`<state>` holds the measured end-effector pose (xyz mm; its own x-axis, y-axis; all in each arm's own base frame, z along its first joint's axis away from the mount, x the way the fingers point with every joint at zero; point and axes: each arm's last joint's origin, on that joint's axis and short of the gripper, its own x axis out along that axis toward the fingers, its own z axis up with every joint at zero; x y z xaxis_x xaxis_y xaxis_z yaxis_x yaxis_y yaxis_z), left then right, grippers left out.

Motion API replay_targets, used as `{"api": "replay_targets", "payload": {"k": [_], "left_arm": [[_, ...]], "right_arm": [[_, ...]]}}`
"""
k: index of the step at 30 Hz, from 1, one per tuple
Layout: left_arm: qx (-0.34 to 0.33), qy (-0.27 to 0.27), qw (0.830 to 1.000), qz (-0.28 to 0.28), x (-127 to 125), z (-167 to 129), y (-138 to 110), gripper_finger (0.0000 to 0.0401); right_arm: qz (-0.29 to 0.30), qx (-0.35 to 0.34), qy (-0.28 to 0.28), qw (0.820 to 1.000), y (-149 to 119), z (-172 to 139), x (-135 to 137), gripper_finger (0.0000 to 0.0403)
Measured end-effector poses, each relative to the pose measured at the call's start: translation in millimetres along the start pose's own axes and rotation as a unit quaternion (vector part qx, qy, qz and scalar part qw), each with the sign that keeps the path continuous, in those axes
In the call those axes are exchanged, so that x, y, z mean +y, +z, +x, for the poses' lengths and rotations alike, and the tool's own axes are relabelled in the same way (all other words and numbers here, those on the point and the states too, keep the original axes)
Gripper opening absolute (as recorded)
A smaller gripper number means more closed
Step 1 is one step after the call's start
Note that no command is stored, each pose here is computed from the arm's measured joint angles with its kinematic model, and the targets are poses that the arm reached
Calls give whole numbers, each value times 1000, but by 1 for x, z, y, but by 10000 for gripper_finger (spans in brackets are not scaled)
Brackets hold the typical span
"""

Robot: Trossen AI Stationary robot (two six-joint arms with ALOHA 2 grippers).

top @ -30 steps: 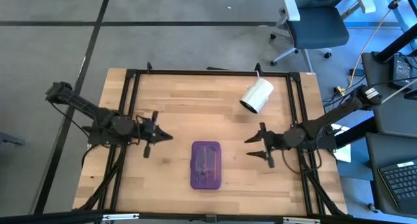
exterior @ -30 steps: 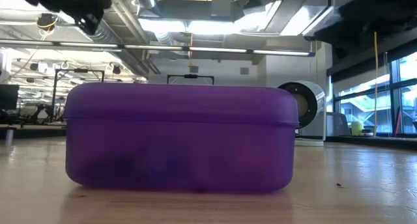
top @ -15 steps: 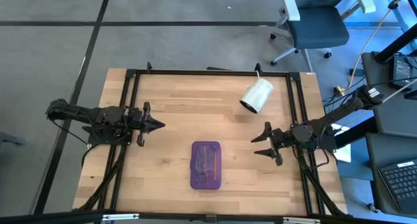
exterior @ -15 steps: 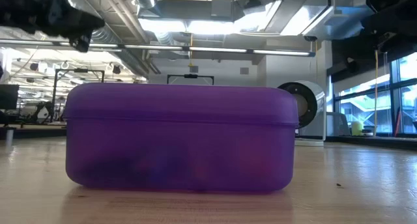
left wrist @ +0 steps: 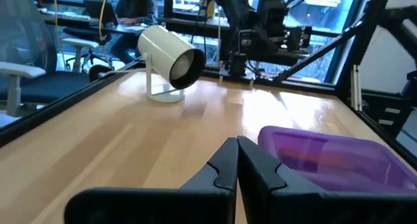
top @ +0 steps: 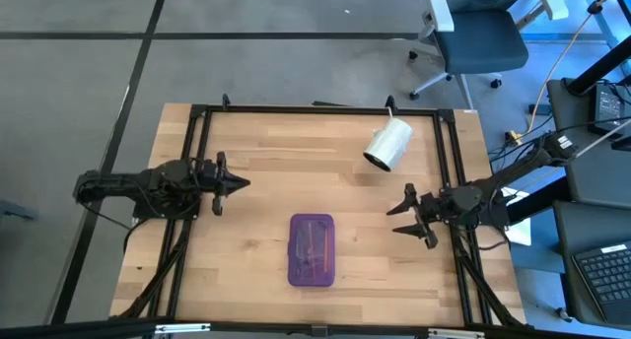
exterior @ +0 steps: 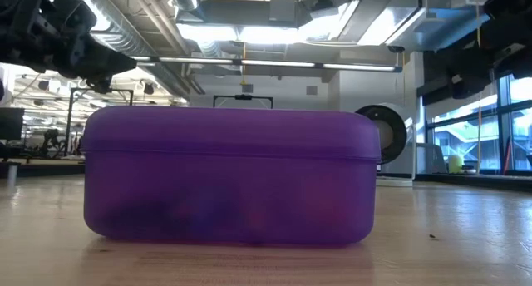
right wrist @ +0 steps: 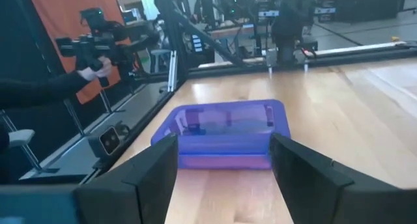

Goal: Pick & place school supplies into a supply box
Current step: Return to Home Position

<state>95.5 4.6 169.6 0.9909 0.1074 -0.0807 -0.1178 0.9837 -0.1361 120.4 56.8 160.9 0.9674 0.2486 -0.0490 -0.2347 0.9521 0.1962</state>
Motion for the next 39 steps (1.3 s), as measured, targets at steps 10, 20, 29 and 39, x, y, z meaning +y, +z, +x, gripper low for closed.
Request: {"api": "replay_targets", "payload": {"k": [10,20,29,39], "left_arm": [[-14,28,999,29,6,-2,2,2],[-16,31,998,45,6,-2,3,2],[-18,32,998,45,6,-2,3,4],[-15,32,998,45,6,-1,3,6]], "right_arm": [[-5,-17,-7,1000,5,-18,-4,242],[-43,-52,33,997,11,-36,-5,242],[-48,-39,82,995,12,-37,-3,242],[-51,-13,105,993,8,-37,-2,242]]}}
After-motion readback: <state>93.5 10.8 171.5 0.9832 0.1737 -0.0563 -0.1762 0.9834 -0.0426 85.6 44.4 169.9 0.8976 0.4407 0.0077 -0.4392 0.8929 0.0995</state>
